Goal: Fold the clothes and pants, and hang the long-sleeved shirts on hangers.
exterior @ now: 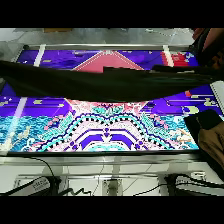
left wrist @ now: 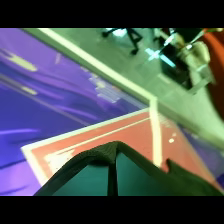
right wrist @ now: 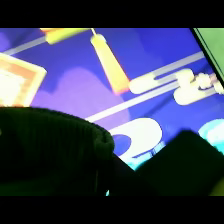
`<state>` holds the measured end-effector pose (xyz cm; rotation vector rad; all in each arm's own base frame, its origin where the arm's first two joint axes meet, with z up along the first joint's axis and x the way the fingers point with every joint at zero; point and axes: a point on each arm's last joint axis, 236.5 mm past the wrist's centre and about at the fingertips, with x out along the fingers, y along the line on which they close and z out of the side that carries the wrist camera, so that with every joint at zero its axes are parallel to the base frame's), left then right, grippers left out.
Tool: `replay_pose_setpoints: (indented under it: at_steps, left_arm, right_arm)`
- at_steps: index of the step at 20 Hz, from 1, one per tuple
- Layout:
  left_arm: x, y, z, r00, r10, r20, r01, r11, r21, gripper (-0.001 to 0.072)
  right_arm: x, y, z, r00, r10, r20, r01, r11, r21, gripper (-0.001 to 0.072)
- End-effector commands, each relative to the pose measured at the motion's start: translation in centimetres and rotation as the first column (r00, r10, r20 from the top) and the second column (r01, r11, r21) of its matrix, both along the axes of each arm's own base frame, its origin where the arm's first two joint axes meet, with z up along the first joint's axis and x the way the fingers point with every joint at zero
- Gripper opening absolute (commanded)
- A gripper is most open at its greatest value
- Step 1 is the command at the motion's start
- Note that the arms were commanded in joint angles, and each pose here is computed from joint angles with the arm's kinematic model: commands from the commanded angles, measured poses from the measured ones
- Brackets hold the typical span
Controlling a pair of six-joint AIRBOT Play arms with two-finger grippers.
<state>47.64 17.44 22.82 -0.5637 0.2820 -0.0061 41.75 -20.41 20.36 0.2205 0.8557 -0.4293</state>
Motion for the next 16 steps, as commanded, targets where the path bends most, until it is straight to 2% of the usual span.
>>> replay_pose_setpoints:
  at_steps: [1,3,7,9,11,13,16]
  left_arm:
    - [-3.2,2.7,-5.8,0.963,0.048,-0.265,-0.011,0.99,0.137,0.0016]
    - [-5.8,3.4,-9.9,0.892,0.041,-0.451,0.076,0.968,0.238,0.0017]
    - [-10.7,5.3,-15.1,0.722,0.069,-0.688,0.197,0.933,0.301,0.0015]
    - [-14.6,7.7,-17.3,0.576,0.152,-0.803,0.242,0.907,0.346,0.0015]
    - [-19.4,10.3,-19.0,0.385,0.264,-0.884,0.238,0.897,0.372,0.0015]
    - [-23.4,11.5,-20.2,0.217,0.303,-0.928,0.271,0.894,0.356,0.0015]
    - [-26.5,10.6,-22.4,0.108,0.237,-0.965,0.258,0.931,0.258,0.0015]
  right_arm:
    - [-4.9,-1.2,-4.2,0.976,-0.064,-0.208,0.086,0.991,0.098,0.0028]
    - [-6.3,0.0,-7.1,0.952,-0.034,-0.303,0.084,0.984,0.155,0.0027]
    - [-8.9,4.3,-13.4,0.892,0.101,-0.442,0.056,0.943,0.329,0.0027]
    - [-12.2,5.8,-16.4,0.82,0.159,-0.55,0.074,0.923,0.377,0.0028]
    - [-14.8,7.3,-18.9,0.766,0.194,-0.612,0.107,0.901,0.42,0.0028]
    - [-17.7,9.6,-20.6,0.699,0.289,-0.654,0.086,0.874,0.478,0.0028]
    - [-22.8,11.5,-22.1,0.574,0.4,-0.714,0.055,0.851,0.522,0.0028]
